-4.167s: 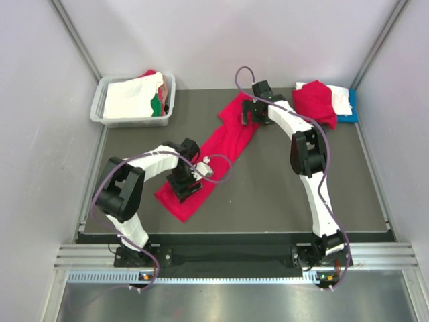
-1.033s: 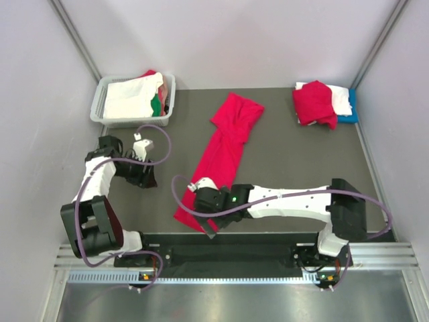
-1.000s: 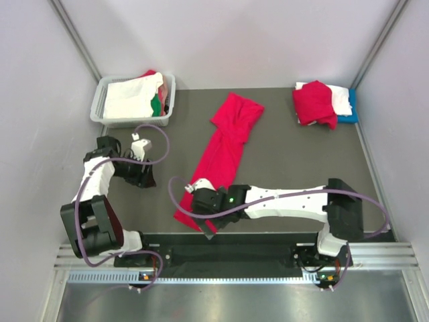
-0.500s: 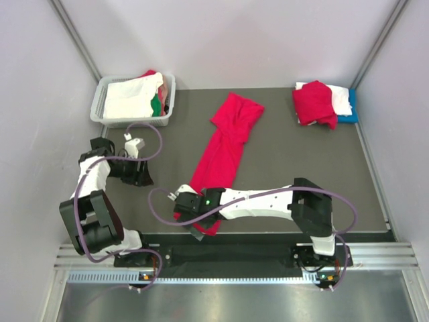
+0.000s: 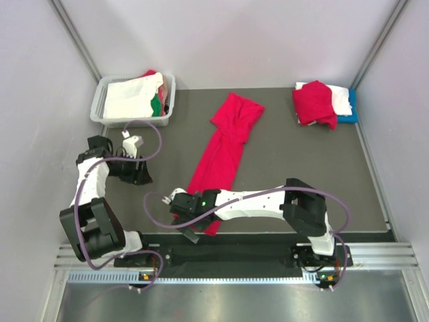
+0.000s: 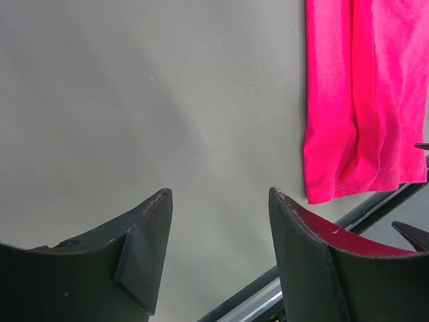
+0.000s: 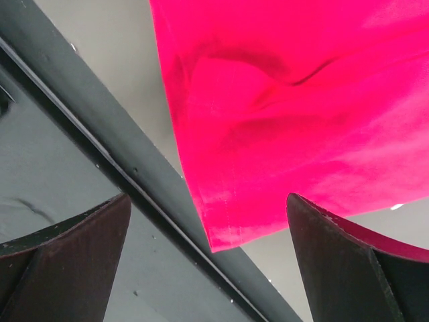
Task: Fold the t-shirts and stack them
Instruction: Fold the tshirt
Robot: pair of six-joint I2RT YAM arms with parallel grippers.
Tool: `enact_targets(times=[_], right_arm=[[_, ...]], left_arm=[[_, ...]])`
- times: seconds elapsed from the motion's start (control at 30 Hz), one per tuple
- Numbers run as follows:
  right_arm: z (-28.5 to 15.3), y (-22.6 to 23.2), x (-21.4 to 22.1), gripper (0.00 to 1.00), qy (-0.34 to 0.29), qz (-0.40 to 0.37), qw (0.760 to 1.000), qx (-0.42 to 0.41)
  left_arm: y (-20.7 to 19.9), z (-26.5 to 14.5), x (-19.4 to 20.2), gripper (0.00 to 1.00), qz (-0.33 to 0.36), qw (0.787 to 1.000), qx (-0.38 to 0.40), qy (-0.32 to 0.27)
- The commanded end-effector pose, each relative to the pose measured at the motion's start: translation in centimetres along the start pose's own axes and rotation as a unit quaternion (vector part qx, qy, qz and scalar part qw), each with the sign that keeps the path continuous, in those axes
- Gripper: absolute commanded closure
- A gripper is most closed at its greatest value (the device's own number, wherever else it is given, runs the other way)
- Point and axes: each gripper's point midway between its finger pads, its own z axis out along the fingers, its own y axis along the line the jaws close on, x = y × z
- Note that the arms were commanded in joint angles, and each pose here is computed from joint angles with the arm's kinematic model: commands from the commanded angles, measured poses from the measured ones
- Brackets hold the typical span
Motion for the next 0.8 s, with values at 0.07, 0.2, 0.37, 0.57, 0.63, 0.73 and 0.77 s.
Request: enact_targets(times=[0.07, 0.2, 0.37, 0.57, 0.63, 0.73, 0.77], right_arm=[[0.6, 1.4, 1.5, 0.0, 0.003, -0.004, 1.0, -0.029], [1.5, 0.9, 2.9, 0.0, 0.016, -0.008, 1.0, -0.02], [2.1, 0.7, 3.1, 0.0, 0.014, -0.014, 1.0, -0.017], [2.2, 0.9, 2.9, 0.17, 0.008, -0.018, 1.0, -0.023], [2.1, 0.9, 2.9, 0.32, 0.008, -0.016, 1.0, -0.025], [2.1, 0.8, 3.1, 0.54, 0.009, -0.013, 1.0, -0.026], [2.1, 0.8, 3.2, 0.58, 0.01, -0.011, 1.0, -0.026]], left_arm=[[-0.4, -1.8, -1.7, 0.36, 0.015, 0.999, -0.021, -0.025], [-0.6, -2.1, -2.0, 0.36, 0.013, 0.999, -0.016, -0.026], [-1.0, -2.4, -2.3, 0.36, 0.016, 0.999, -0.011, -0.031], [-0.9, -2.2, -1.6, 0.36, 0.017, 1.0, -0.013, -0.02], [-0.9, -2.2, -1.5, 0.36, 0.018, 1.0, -0.013, -0.019], [-0.8, -2.1, -1.4, 0.36, 0.02, 1.0, -0.012, -0.018], [-0.9, -2.1, -1.3, 0.36, 0.018, 1.0, -0.009, -0.015]])
